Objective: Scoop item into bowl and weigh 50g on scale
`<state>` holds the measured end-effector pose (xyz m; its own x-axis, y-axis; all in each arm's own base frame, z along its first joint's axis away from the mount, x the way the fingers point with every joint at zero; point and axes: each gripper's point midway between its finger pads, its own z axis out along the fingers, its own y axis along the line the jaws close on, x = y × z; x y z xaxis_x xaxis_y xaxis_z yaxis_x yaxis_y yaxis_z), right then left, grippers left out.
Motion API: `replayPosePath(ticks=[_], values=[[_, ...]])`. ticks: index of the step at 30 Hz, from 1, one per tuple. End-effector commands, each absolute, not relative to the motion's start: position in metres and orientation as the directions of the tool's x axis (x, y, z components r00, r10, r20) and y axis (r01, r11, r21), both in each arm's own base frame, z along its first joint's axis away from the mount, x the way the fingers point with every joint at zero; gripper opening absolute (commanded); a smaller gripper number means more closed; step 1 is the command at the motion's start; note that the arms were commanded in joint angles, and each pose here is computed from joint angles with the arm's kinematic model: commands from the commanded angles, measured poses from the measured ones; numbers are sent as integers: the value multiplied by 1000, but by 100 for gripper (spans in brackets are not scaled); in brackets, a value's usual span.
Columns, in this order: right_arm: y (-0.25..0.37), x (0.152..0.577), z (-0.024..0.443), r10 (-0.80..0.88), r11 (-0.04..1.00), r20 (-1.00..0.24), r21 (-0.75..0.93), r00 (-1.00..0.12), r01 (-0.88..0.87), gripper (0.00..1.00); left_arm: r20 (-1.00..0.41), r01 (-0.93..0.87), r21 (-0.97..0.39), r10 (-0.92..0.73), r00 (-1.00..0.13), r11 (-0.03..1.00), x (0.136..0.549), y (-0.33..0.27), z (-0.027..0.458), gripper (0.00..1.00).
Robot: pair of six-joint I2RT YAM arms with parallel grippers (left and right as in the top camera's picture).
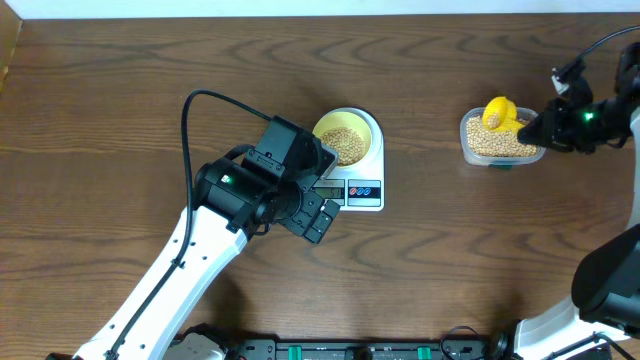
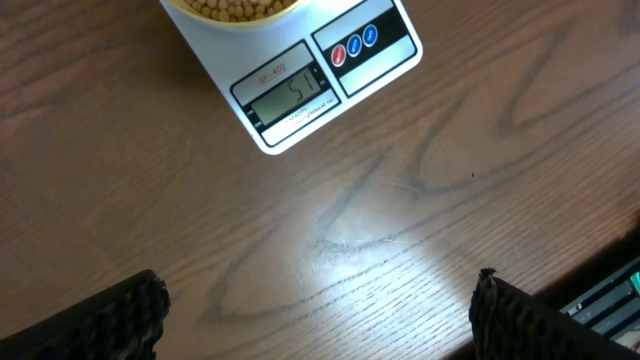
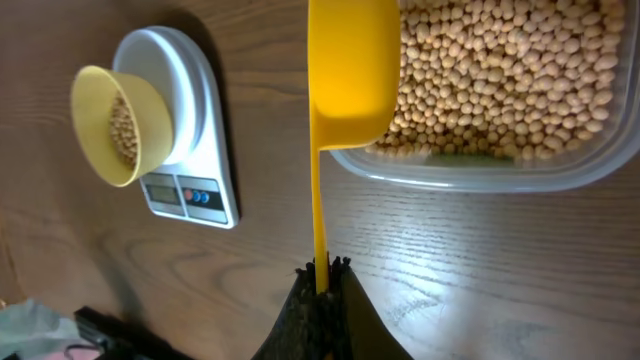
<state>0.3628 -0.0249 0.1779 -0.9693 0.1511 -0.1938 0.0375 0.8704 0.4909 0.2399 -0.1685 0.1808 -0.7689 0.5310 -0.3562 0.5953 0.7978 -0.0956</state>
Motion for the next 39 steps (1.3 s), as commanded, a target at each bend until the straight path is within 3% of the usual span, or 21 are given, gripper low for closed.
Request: replayPosePath(ticks=[1, 26, 39], values=[[-22, 365, 179, 146, 896, -206, 443, -968, 40, 1, -374, 599, -91, 530, -761, 796, 241, -169, 187, 98], [-49, 354, 160, 152, 984, -133, 109, -979, 138, 1, -374, 599, -91, 530, -761, 796, 241, -169, 187, 99], [-25, 356, 160, 1, 992, -127, -123, -992, 17, 1, -374, 599, -91, 530, -761, 796, 241, -169, 187, 98]])
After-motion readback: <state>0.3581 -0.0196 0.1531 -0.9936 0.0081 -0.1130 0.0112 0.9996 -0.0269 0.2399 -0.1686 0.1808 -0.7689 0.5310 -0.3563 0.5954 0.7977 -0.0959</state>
